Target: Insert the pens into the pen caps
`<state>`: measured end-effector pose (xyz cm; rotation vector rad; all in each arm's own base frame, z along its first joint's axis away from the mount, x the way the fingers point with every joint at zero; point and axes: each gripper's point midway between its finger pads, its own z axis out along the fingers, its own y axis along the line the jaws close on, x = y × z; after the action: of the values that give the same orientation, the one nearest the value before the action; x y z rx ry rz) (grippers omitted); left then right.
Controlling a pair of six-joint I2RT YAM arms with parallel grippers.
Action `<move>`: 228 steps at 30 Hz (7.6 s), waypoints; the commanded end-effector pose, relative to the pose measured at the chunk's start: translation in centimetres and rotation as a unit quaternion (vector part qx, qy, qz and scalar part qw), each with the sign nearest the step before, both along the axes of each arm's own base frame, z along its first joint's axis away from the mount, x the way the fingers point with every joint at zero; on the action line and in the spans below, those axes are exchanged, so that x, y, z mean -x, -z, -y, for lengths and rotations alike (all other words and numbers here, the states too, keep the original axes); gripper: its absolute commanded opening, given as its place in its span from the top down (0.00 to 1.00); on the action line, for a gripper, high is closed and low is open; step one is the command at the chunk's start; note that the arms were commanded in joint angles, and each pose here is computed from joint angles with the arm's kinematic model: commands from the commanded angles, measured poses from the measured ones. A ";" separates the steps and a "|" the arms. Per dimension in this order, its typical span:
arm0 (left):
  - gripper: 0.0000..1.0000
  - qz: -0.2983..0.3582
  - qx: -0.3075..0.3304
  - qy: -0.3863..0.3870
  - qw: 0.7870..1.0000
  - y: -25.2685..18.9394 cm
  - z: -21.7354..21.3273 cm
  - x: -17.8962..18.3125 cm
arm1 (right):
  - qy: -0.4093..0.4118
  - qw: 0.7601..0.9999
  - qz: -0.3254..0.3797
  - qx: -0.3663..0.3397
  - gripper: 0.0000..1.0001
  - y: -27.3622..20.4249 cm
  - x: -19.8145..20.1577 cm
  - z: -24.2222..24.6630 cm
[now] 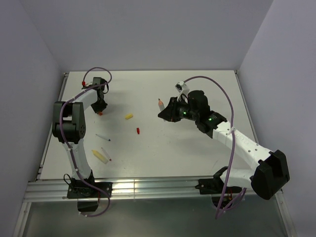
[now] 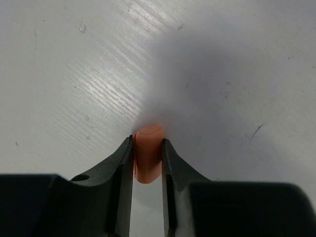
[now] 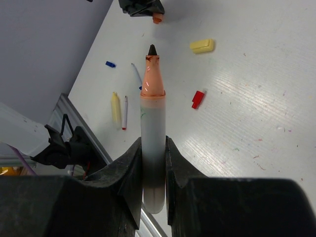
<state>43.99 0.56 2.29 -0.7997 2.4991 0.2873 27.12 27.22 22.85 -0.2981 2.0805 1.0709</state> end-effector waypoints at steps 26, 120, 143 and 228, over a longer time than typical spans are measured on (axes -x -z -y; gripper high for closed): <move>1.00 0.428 0.326 0.262 0.801 -33.7 17.9 2.3 | -0.195 0.958 0.021 -0.210 1.00 -8.4 5.2 -5.4; 1.00 0.433 0.401 0.374 0.715 -38.1 29.8 10.9 | -0.096 0.964 0.085 -0.234 1.00 -15.6 -1.5 -3.5; 1.00 0.464 0.439 0.441 0.631 -40.0 32.9 20.0 | -0.104 0.942 0.168 -0.269 1.00 -18.5 1.4 -1.4; 1.00 0.216 0.246 0.298 0.897 -10.2 38.3 -6.4 | 0.216 0.971 0.087 0.047 0.30 -4.8 0.1 11.4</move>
<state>49.08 -36.38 8.73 -0.1750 2.3150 -0.5754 26.78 16.91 27.58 0.0091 1.9418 0.7148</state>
